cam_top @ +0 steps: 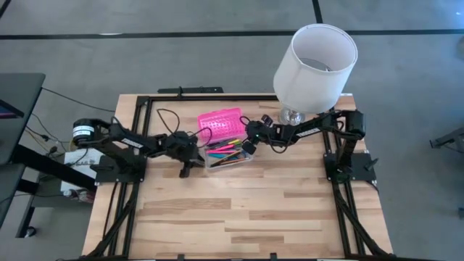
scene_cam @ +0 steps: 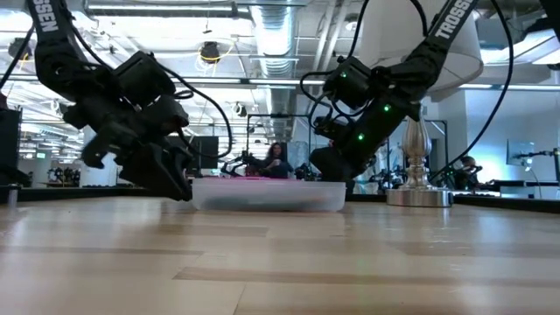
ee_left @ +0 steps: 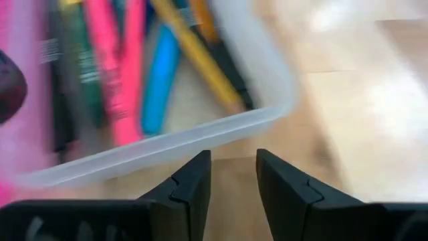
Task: Pick & place school supplies into a supply box
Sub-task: Close the pink supply box
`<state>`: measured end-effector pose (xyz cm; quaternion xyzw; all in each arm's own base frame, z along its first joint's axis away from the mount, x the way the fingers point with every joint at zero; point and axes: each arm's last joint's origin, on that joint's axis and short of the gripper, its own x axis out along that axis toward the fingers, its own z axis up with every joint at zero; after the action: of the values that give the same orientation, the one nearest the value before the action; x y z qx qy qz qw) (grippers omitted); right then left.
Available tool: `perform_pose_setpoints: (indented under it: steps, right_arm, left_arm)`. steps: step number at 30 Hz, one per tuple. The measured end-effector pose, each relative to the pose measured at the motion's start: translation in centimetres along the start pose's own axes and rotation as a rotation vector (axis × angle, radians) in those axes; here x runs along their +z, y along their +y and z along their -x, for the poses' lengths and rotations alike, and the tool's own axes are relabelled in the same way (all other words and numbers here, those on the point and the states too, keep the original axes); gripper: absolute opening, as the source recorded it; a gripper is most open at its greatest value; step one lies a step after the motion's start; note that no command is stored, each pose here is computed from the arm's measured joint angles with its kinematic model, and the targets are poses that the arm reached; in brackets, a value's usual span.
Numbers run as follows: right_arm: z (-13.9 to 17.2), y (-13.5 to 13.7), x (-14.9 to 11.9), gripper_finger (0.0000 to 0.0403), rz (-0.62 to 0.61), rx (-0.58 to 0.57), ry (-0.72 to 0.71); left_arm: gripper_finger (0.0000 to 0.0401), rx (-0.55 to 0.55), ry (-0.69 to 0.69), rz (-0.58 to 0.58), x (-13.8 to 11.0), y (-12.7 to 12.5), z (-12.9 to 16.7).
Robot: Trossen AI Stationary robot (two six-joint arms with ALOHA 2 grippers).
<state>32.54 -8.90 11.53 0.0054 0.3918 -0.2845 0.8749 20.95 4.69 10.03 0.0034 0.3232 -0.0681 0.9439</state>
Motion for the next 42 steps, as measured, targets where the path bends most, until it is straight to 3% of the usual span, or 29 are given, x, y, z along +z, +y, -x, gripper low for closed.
perform_pose_setpoints:
  steps: [5, 10, 19, 24, 33, 42]
  right_arm:
    - [0.0, 0.0, 0.0, 0.0091, 0.011, 0.0, -0.003]
    - [0.0, 0.0, 0.0, 0.0091, 0.016, 0.0, -0.004]
    - [0.0, 0.0, 0.0, 0.0091, 0.018, 0.0, 0.0]
    - [0.0, 0.0, 0.0, 0.0091, 0.018, 0.001, 0.0]
    - [0.0, 0.0, 0.1, 0.0091, 0.016, 0.002, -0.015]
    - [0.1, 0.3, 0.4, 0.0091, 0.024, 0.031, -0.048]
  left_arm:
    - [0.0114, -0.081, -0.003, -0.025, 0.3, -0.9, -0.3]
    - [0.0114, 0.121, 0.117, -0.019, 0.4, -0.4, -0.5]
    - [0.0114, 0.415, 0.163, -0.02, 0.4, 0.5, -0.2]
    - [0.0114, 0.489, 0.196, 0.036, 0.0, 1.1, 0.1]
    - [0.0114, 0.774, 0.213, 0.165, -0.6, 3.1, 1.0]
    - [0.0114, 0.784, 0.169, 0.178, -1.4, 4.4, -0.4]
